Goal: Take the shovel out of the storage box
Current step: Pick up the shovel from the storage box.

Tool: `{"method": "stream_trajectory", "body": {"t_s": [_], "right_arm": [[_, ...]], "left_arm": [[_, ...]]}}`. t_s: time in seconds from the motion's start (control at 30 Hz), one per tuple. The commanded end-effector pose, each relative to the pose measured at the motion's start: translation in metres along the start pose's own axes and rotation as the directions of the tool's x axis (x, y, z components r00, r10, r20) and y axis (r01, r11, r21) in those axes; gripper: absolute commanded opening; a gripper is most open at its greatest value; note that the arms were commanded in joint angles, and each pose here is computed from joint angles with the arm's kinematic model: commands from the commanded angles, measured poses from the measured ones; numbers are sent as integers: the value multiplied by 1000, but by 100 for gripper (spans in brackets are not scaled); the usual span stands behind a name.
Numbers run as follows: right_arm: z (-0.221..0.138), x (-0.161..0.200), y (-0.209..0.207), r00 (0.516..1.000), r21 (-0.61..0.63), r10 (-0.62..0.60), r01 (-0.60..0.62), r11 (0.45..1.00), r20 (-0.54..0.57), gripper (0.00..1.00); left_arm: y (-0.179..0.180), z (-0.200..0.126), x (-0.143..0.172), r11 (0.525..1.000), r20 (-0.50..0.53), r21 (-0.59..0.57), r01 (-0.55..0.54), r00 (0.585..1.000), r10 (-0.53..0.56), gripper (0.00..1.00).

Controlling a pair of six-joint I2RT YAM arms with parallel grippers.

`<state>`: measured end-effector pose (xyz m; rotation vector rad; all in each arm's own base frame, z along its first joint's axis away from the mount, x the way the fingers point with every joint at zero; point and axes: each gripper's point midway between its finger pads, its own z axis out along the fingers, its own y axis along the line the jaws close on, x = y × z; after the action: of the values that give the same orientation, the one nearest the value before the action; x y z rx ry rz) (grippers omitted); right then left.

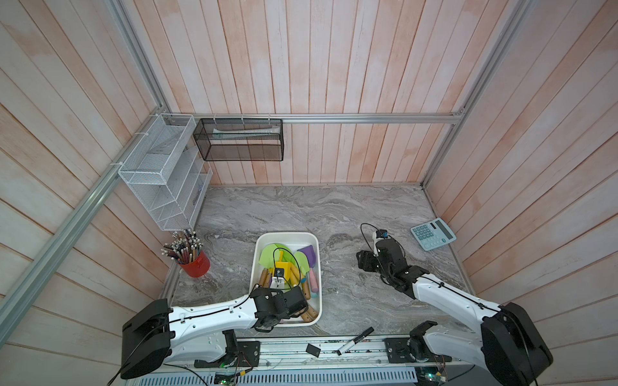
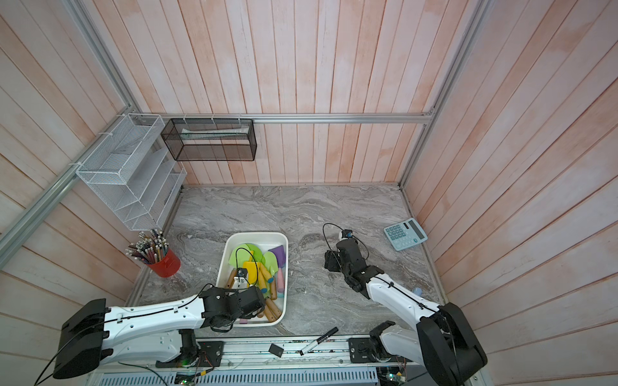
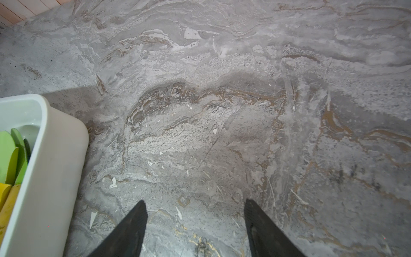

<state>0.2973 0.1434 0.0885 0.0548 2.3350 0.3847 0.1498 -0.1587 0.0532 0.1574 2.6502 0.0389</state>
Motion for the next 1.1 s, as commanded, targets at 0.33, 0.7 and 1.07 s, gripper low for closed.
{"method": "stream_trajectory", "body": {"t_s": [0.33,0.7,1.07], "right_arm": [[-2,-6,5,1000,-13,2,-2,1000,16,69],[-21,-23,19,997,-83,27,-22,996,68,68],[-67,-59,107,992,-534,95,-34,845,88,68]], "left_arm": [[-5,-7,-6,1000,-9,15,-24,1000,25,18],[-7,-44,-47,981,60,169,99,992,-111,15],[-34,-98,-140,805,233,581,119,924,-305,15]]}}
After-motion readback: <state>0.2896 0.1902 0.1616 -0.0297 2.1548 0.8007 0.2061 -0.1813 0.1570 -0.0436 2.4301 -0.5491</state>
